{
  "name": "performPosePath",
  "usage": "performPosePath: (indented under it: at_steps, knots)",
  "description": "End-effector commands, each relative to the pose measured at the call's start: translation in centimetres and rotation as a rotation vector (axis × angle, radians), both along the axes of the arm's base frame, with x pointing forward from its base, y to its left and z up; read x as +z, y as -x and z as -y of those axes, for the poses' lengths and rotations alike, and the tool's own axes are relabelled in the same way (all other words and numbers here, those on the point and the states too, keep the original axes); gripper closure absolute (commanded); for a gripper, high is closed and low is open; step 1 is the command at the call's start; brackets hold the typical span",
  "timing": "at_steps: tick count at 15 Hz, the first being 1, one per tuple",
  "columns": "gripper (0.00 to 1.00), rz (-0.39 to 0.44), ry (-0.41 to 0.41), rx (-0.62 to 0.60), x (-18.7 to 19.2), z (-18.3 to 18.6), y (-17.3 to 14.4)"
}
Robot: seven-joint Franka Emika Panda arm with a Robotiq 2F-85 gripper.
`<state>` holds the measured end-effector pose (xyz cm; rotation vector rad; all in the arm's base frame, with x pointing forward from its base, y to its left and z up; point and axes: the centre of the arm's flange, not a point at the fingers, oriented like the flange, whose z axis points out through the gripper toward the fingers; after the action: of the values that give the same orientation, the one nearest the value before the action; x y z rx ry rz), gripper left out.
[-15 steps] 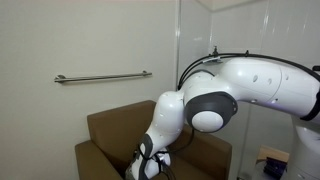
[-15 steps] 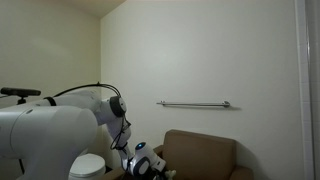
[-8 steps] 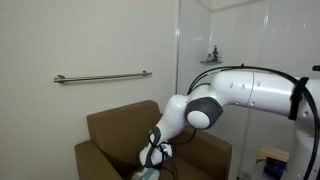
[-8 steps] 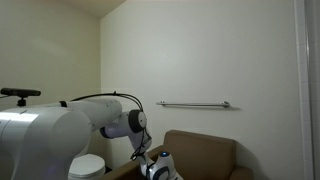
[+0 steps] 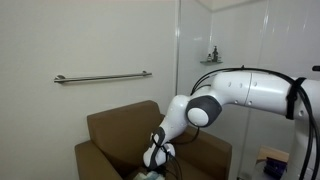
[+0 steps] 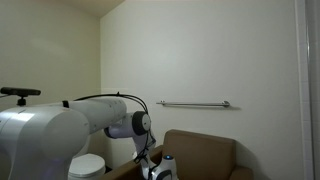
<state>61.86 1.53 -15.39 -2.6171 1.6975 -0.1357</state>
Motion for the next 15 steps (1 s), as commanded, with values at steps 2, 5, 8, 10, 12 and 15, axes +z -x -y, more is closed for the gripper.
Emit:
performPosePath:
  at_steps: [2, 5, 8, 10, 12, 15]
  knots:
    - [0.95, -0.087, 0.017, -0.201, -0.5, 0.3, 5.2]
    - [0.95, -0.092, -0.016, -0.332, 0.1, 1.5, 8.3]
    - [0.94, -0.063, -0.020, -0.462, 1.3, 2.2, 11.4]
    - [0.94, -0.054, -0.033, -0.547, 1.9, 2.5, 13.3]
    - [0.94, -0.055, -0.047, -0.633, 2.4, 2.6, 15.3]
    - [0.94, -0.064, -0.065, -0.736, 3.0, 2.9, 17.4]
